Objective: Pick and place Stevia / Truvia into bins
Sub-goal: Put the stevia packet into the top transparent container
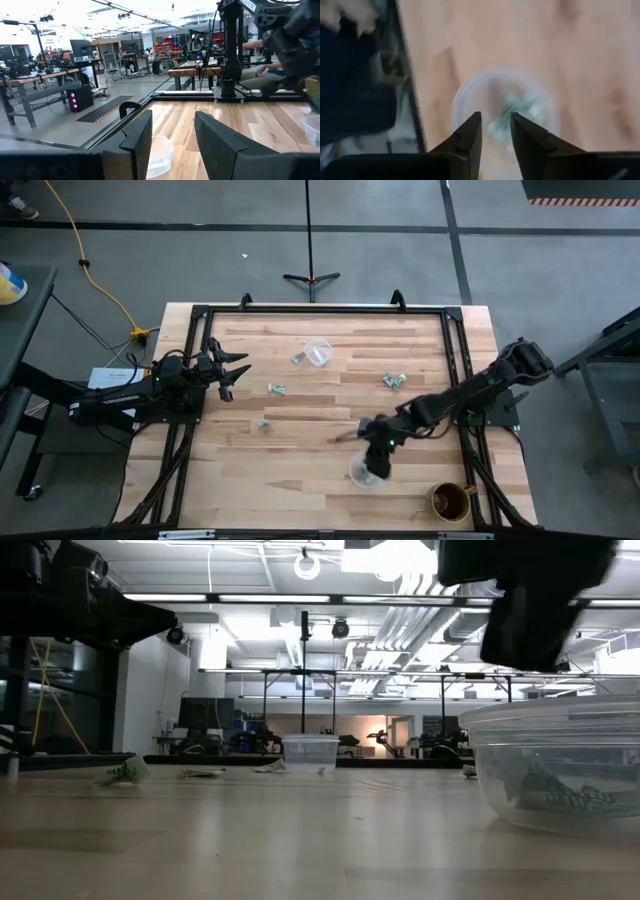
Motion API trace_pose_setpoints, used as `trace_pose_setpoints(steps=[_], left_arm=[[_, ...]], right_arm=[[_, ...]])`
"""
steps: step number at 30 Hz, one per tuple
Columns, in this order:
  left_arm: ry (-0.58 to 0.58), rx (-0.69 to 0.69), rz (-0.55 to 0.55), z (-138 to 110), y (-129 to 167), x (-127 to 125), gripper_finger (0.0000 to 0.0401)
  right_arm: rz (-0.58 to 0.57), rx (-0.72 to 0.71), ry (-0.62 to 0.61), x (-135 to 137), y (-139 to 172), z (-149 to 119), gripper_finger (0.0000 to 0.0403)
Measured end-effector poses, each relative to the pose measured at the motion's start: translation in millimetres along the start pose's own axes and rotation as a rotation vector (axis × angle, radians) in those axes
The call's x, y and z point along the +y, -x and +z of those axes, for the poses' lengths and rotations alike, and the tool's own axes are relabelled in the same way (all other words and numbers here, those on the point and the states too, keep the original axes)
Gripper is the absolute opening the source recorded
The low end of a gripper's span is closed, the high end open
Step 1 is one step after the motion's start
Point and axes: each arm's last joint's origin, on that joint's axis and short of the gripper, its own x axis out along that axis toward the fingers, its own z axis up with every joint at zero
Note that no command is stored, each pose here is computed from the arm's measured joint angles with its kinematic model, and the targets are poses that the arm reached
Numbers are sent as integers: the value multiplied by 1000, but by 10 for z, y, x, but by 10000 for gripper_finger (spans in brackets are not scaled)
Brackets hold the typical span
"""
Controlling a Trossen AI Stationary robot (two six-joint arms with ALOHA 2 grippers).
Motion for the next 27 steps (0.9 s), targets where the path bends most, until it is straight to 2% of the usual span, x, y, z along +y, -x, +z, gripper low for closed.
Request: trace_pose_setpoints(steps=[4, 7, 10, 13, 15, 22, 27], left_arm=[[0, 0, 0, -1, 0, 0, 182], [0, 0, 0, 0, 0, 0, 182], [0, 0, 0, 0, 0, 0, 182], [0, 0, 0, 0, 0, 0, 182], [0, 0, 0, 0, 0, 0, 182], [0, 0, -1, 0, 0, 0, 182], [0, 1, 0, -1, 0, 0, 182]], right_arm=[[-123, -116, -68, -210, 95, 188, 107], [-206, -79, -112, -472, 162, 301, 116], [-344, -51, -182, -801, 268, 400, 131], [-499, -79, -270, -1139, 408, 508, 152], [-559, -97, -332, -1348, 505, 577, 167], [-600, -77, -453, -1879, 667, 702, 203], [-582, -6, -485, -2070, 638, 699, 206]])
